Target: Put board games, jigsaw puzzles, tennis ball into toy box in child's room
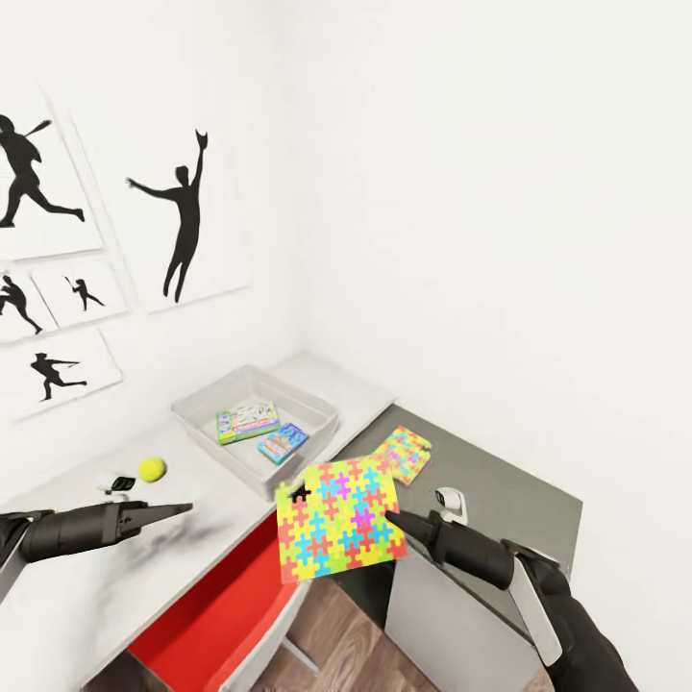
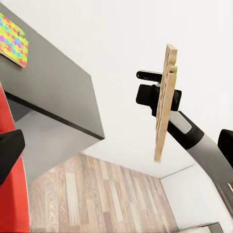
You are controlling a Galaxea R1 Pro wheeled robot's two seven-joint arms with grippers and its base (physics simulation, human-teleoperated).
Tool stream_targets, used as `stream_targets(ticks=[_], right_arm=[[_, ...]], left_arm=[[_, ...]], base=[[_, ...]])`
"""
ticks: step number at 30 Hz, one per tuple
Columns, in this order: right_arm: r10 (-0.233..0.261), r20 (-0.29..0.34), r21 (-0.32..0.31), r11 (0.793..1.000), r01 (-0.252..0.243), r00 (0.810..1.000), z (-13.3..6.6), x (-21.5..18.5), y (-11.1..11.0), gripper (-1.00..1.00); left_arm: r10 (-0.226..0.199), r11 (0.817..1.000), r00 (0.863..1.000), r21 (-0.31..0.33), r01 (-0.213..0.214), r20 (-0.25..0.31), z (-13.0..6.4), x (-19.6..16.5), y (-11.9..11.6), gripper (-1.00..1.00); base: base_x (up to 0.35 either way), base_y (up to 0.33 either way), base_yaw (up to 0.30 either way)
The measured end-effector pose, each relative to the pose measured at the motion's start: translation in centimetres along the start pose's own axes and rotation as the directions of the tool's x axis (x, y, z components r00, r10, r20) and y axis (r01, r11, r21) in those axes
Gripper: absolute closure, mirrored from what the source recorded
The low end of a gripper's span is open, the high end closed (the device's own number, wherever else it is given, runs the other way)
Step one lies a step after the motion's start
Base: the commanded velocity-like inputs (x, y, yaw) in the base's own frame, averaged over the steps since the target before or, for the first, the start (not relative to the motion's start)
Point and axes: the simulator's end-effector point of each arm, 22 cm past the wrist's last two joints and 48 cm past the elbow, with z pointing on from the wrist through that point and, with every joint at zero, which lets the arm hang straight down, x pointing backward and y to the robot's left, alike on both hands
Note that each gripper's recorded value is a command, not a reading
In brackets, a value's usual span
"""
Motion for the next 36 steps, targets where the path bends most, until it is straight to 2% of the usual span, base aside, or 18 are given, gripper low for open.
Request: stream_targets(ticks=[8,24,36], right_arm=[[0.000,0.000,0.000,1.000,0.000,1.000,0.00,0.01,0.04,1.00],[-0.001,0.000,0.001,1.000,0.001,1.000,-0.08,-0.03,0.00,1.00],[-0.001,0.001,0.001,1.000,0.001,1.000,-0.10,-0.05,0.01,1.00]], left_arm=[[0.001,1.000,1.000,0.001,-0.001,0.001,0.03,0.02,-0.04,-1.00],[0.001,1.000,1.000,0.002,-0.001,0.001,0.05,0.02,-0.04,-1.00],[0.001,1.000,1.000,0.001,-0.001,0.001,0.04,0.03,-0.05,-1.00]], base=[[-0.032,0.018,0.286],[0.092,-0.065,0.288],[0.040,0.101,0.291]])
